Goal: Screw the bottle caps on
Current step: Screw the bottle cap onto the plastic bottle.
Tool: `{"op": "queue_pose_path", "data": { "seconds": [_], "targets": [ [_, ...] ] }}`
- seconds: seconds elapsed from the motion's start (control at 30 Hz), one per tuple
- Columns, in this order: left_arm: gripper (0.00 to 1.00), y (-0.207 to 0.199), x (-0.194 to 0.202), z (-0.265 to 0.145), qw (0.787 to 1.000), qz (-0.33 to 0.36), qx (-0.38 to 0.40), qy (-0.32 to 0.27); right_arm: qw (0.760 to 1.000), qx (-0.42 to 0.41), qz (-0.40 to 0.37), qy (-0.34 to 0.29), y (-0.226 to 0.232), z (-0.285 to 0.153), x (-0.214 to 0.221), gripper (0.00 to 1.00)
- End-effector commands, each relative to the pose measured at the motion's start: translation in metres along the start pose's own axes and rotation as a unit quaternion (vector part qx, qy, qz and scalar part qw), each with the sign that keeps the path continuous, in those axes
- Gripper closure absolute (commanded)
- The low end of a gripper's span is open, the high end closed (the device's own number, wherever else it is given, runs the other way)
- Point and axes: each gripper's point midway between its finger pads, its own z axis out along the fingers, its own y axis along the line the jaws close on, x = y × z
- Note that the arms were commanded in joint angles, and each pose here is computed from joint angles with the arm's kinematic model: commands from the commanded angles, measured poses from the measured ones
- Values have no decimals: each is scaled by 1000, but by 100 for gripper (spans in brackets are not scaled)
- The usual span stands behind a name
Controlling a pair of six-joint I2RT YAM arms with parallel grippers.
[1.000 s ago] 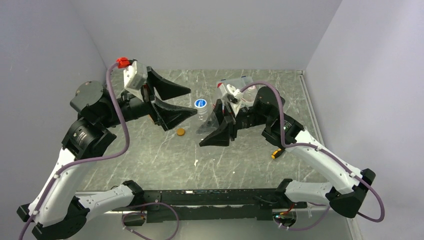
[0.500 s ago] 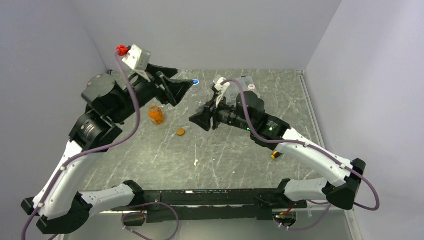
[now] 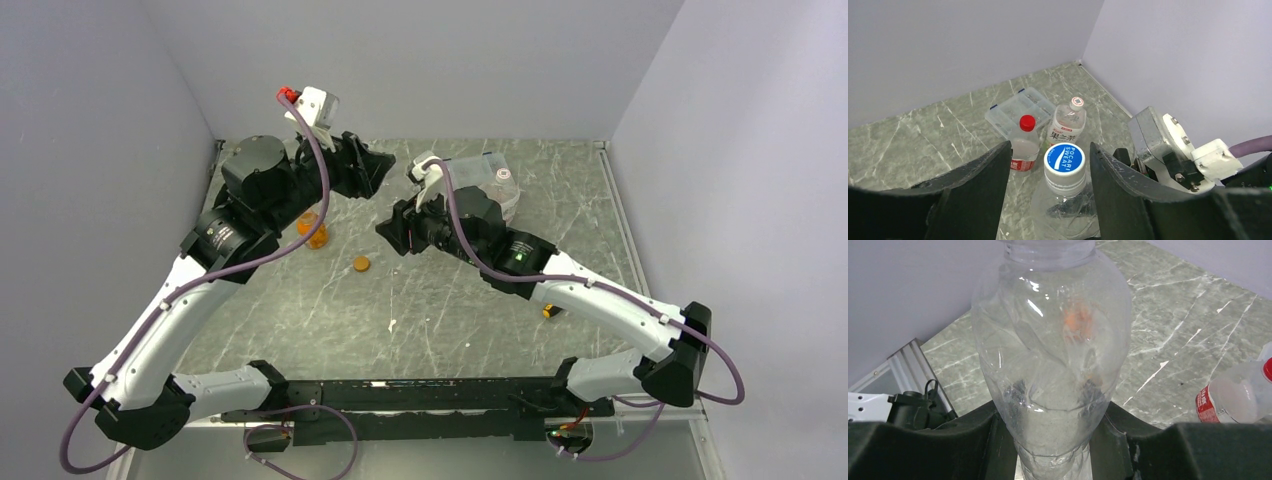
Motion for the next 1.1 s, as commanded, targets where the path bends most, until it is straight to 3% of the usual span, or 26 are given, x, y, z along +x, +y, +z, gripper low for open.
{"op": "queue_pose_path", "data": {
  "seconds": [0.0,0.37,0.47,0.57,0.7,0.87,1.07],
  "targets": [
    [39,2,-6,4,1000,-12,-9,-17,999,6,7,-53,4,1,-39,88],
    [48,6,3,8,1000,-12,-15,-7,999,5,3,-48,5,4,-38,89],
    [60,6,7,9,1000,-10,-13,-2,999,2,2,-47,6,4,-37,89],
    [80,3,7,6,1000,-8,-3,-3,999,-16,-5,-47,10,2,-37,91],
    [93,-13,10,-4,999,0,44,8,994,-102,-16,-47,22,-12,-41,92],
    [99,-52,9,-36,987,22,160,15,950,-300,-44,-66,63,-60,-50,94],
    [100,-106,0,-89,945,28,325,13,876,-477,-59,-46,104,-116,-49,95]
  ]
}}
